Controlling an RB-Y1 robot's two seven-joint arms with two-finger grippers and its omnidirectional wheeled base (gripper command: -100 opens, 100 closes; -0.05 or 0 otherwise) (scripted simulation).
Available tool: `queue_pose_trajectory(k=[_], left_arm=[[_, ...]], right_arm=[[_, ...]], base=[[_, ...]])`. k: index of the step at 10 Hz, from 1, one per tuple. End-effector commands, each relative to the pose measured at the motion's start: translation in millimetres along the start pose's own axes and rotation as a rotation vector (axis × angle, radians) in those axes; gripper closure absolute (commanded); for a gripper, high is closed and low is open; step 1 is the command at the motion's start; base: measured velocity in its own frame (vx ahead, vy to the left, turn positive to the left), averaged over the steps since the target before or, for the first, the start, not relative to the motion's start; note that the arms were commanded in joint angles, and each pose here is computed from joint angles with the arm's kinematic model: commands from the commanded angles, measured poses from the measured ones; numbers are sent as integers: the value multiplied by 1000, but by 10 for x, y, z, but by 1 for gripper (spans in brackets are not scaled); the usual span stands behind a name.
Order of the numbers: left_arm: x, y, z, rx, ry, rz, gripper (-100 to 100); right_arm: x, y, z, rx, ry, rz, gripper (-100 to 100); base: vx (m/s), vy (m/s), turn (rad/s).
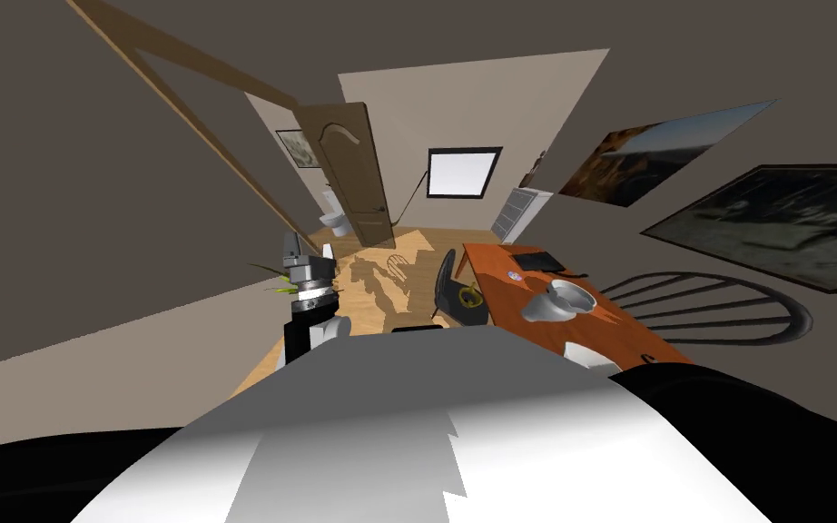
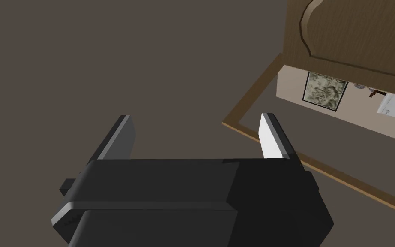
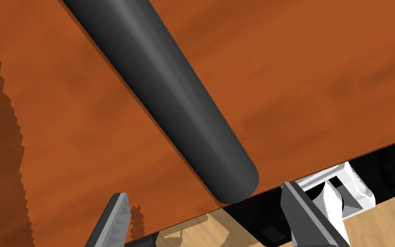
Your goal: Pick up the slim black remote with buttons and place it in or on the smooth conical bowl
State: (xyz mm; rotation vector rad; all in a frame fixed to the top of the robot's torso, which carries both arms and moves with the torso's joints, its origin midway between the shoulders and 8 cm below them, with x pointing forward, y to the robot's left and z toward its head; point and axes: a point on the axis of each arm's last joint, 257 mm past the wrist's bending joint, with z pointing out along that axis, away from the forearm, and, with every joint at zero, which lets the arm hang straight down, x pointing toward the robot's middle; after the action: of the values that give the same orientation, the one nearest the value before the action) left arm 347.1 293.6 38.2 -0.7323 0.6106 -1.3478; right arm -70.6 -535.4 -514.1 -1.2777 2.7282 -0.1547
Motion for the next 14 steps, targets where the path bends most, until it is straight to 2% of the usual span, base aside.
queue_pose_trajectory(k=[1, 2, 4, 6, 7, 11, 12, 14], left_arm=[[0, 0, 0, 0, 0, 0, 0], [0, 0, 0, 0, 0, 0, 0], [-1, 0, 0, 0, 0, 0, 0], [0, 0, 0, 0, 0, 0, 0], [0, 0, 0, 0, 0, 0, 0], [-1, 0, 0, 0, 0, 0, 0], [-1, 0, 0, 0, 0, 0, 0], [-1, 0, 0, 0, 0, 0, 0]], right_arm=[[353, 142, -69, -27, 77, -60, -100], [541, 254, -92, -45, 120, -95, -100], [541, 254, -92, -45, 120, -95, -100], [835, 466, -132, -79, 187, -156, -100], [835, 466, -132, -79, 187, -156, -100], [1144, 827, -160, -134, 260, -239, -100], [1144, 827, -160, -134, 260, -239, -100], [1210, 985, -151, -155, 277, -266, -100]], base=[[-12, 0, 383], [-17, -6, 340], [-6, -5, 34], [-10, 3, 260], [-8, -7, 118], [-18, -3, 196], [-14, -5, 76], [-14, -1, 148]])
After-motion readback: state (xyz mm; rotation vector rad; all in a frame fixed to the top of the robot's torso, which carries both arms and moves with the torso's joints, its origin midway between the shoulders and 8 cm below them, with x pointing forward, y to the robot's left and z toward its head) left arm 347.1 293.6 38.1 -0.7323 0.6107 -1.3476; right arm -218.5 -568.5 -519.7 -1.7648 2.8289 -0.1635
